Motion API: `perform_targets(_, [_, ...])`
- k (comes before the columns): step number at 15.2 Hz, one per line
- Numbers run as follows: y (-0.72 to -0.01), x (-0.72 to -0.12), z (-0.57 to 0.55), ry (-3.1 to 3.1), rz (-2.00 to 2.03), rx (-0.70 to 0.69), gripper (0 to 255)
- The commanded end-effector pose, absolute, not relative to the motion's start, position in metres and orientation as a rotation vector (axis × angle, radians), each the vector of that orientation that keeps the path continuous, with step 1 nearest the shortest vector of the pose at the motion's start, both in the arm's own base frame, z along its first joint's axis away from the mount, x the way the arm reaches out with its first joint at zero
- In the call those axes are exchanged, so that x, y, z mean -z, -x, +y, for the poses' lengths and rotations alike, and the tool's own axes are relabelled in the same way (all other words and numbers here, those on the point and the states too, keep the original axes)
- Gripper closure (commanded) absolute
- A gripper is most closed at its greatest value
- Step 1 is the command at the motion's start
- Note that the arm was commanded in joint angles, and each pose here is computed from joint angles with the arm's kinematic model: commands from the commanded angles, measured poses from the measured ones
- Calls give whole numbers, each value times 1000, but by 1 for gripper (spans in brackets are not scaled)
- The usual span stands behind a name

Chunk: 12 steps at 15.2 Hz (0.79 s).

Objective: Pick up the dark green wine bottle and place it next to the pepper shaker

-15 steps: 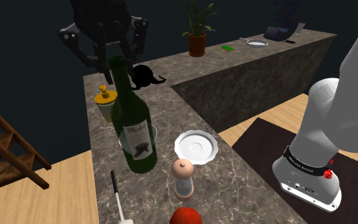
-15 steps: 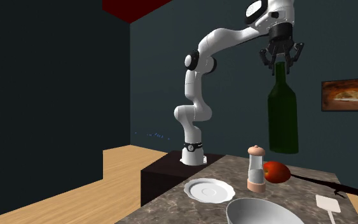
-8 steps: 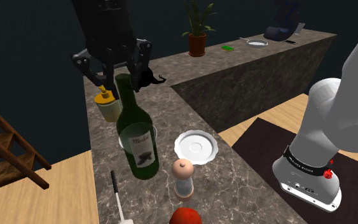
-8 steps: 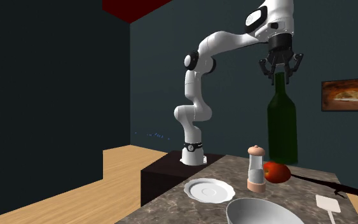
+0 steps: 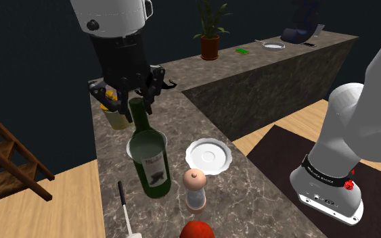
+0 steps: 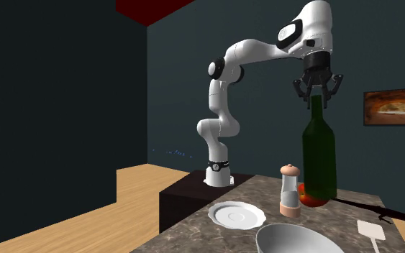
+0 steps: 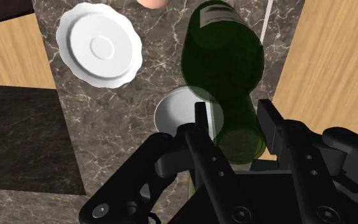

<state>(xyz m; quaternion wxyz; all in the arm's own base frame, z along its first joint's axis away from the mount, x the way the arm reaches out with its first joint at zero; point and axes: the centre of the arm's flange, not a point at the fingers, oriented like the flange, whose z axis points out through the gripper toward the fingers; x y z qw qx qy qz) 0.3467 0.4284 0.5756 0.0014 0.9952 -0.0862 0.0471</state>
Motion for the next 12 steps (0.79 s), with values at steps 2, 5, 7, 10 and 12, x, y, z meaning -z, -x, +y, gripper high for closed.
perform_targets(2, [-347, -561, 428, -3124, -271, -149, 255])
perform_targets(5, [-347, -545, 428, -3124, -271, -149, 255])
perform_targets(7, [-347, -534, 428, -3124, -271, -149, 255])
perform_targets(10, [-347, -519, 428, -3124, -271, -149, 255])
perform_targets(12, [-347, -508, 428, -3124, -271, -149, 255])
